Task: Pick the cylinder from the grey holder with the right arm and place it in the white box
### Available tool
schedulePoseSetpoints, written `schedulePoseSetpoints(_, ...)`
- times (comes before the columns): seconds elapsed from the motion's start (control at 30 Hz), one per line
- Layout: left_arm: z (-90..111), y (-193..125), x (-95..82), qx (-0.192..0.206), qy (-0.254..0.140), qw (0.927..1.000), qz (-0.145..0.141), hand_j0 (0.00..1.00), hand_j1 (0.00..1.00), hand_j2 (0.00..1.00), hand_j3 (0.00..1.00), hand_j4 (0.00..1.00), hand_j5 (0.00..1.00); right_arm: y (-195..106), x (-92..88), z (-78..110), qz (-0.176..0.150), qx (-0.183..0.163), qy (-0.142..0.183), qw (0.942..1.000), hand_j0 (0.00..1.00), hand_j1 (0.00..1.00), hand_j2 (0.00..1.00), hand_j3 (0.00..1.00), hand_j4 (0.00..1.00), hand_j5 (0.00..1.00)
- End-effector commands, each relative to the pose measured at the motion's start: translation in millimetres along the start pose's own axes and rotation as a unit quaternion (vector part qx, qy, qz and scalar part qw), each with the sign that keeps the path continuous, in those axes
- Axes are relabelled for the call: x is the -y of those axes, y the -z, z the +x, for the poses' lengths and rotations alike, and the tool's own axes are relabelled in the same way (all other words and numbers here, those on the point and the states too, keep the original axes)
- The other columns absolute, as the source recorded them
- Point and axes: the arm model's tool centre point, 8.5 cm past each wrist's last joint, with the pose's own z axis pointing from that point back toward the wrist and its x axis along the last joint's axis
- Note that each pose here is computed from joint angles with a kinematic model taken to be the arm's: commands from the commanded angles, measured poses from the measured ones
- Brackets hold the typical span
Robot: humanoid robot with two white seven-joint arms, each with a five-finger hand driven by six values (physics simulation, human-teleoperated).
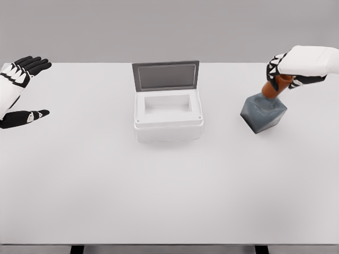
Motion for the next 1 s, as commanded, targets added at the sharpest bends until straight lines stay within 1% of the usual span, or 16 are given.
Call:
schedulePoseSetpoints(0.0,-0.1,0.0,-0.8,0.0,-0.002,1.0,0.002,1.0,1.0,1.0,1.0,1.0,1.0,7.2,7.0,9.1,-0.01,0.016,-0.006,0.9998,0.29,0.29,0.29,0.29,0.29,0.29)
schedulePoseSetpoints(0.07,-0.1,0.0,-0.6,0.0,-0.002,1.0,0.001,1.0,1.0,1.0,1.0,1.0,1.0,30.7,16.6,23.6,-0.025,0.044,-0.009,0.9987,0.29,0.29,0.29,0.29,0.29,0.29)
schedulePoseSetpoints(0.17,-0.1,0.0,-0.8,0.0,-0.002,1.0,0.002,1.0,1.0,1.0,1.0,1.0,1.0,47.7,25.7,35.2,-0.037,0.066,-0.013,0.9971,0.29,0.29,0.29,0.29,0.29,0.29)
schedulePoseSetpoints(0.23,-0.1,0.0,-0.6,0.0,-0.002,1.0,0.001,1.0,1.0,1.0,1.0,1.0,1.0,65.2,35.0,48.7,-0.05,0.089,-0.015,0.9947,0.29,0.29,0.29,0.29,0.29,0.29)
schedulePoseSetpoints(0.37,-0.1,0.0,-0.8,0.0,-0.002,1.0,0.002,1.0,1.0,1.0,1.0,1.0,1.0,88.0,53.6,66.6,-0.069,0.117,-0.024,0.9904,0.29,0.29,0.29,0.29,0.29,0.29)
schedulePoseSetpoints(0.43,0.0,-0.4,-0.2,0.0,-0.002,1.0,0.001,1.0,1.0,1.0,1.0,1.0,1.0,101.3,66.6,79.8,-0.081,0.135,-0.033,0.987,0.29,0.29,0.29,0.29,0.29,0.29)
schedulePoseSetpoints(0.47,0.0,-0.4,-0.2,0.0,-0.002,1.0,0.001,1.0,1.0,1.0,1.0,1.0,1.0,105.0,69.0,83.9,-0.083,0.139,-0.036,0.9861,0.29,0.29,0.29,0.29,0.29,0.29)
schedulePoseSetpoints(0.57,0.0,-0.4,-0.3,0.0,-0.002,1.0,0.001,1.0,1.0,1.0,1.0,1.0,1.0,113.1,70.7,91.6,-0.083,0.149,-0.038,0.9846,0.29,0.29,0.29,0.29,0.29,0.29)
schedulePoseSetpoints(0.6,0.0,-0.4,-0.3,0.0,-0.002,1.0,0.001,1.0,1.0,1.0,1.0,1.0,1.0,116.1,69.8,93.6,-0.079,0.149,-0.043,0.9847,0.29,0.29,0.29,0.29,0.29,0.29)
schedulePoseSetpoints(0.73,-0.1,0.0,-0.6,0.0,-0.002,1.0,0.001,1.0,1.0,1.0,1.0,1.0,1.0,123.6,70.6,97.1,-0.077,0.151,-0.047,0.9845,0.29,0.29,0.29,0.29,0.29,0.29)
schedulePoseSetpoints(0.8,-0.1,0.0,-0.8,0.0,-0.002,1.0,0.002,1.0,1.0,1.0,1.0,1.0,1.0,127.6,71.2,99.5,-0.075,0.149,-0.054,0.9845,0.29,0.29,0.29,0.29,0.29,0.29)
schedulePoseSetpoints(0.97,-0.1,0.0,-0.8,0.0,-0.002,1.0,0.002,1.0,1.0,1.0,1.0,1.0,1.0,133.1,69.1,95.0,-0.068,0.14,-0.053,0.9864,0.29,0.29,0.29,0.29,0.29,0.29)
